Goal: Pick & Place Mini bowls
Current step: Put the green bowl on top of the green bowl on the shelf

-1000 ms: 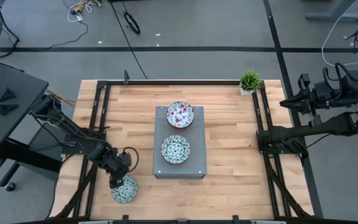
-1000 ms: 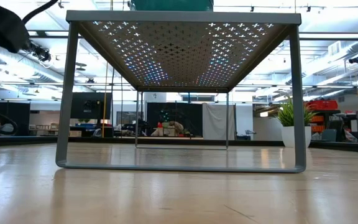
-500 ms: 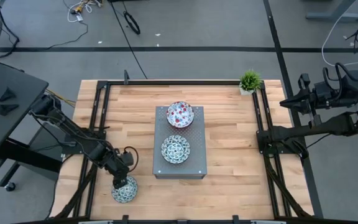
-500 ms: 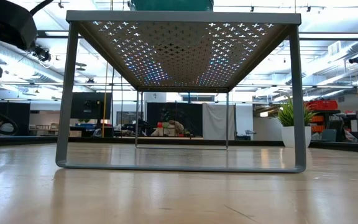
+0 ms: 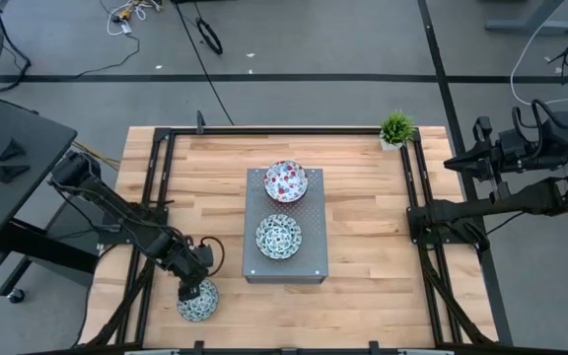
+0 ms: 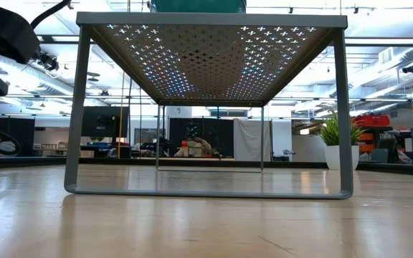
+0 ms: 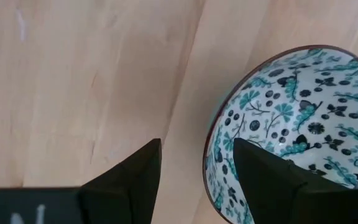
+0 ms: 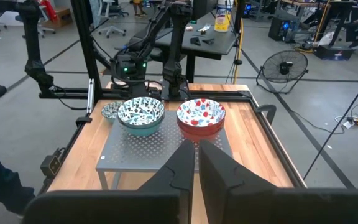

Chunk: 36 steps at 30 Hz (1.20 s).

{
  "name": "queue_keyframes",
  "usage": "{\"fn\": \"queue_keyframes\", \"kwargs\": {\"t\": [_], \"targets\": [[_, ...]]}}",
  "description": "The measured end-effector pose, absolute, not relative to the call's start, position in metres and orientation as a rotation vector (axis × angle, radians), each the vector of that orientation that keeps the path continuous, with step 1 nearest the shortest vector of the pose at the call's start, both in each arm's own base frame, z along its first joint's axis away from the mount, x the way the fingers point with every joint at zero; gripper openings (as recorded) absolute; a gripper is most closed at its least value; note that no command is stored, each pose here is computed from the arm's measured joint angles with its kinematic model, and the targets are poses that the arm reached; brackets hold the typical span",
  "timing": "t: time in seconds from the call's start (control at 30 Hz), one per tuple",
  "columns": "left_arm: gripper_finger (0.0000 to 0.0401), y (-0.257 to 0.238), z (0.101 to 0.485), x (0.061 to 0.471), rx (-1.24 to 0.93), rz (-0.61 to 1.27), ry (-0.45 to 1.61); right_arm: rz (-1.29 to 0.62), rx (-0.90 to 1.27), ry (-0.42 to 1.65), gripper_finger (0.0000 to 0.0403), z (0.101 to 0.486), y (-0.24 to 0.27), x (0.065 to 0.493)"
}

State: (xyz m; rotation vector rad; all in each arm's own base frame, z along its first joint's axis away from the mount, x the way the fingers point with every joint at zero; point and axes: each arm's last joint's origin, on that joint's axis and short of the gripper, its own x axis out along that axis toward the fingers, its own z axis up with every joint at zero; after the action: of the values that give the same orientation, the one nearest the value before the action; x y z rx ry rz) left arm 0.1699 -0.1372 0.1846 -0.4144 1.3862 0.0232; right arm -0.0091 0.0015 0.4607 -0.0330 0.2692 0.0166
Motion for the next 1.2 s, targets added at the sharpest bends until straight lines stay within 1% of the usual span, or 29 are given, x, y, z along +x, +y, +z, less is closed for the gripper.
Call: {"fn": "queue_keyframes", "kwargs": {"t": [0.5, 0.93, 1.2], "targets": [[0.0202, -0.142, 0.171, 0.174, -0.369, 0.014, 1.448, 0.017, -0.033, 0.269, 0.0029, 0.461, 0.002, -0.009], [0.0142, -0.142, 0.171, 0.174, -0.376, 0.005, 1.458, 0.016, -0.033, 0.269, 0.0029, 0.461, 0.002, -0.009], [0.0131, -0.142, 0.171, 0.174, -0.380, -0.004, 1.467, 0.016, -0.033, 0.269, 0.0029, 0.461, 0.001, -0.009]]}}
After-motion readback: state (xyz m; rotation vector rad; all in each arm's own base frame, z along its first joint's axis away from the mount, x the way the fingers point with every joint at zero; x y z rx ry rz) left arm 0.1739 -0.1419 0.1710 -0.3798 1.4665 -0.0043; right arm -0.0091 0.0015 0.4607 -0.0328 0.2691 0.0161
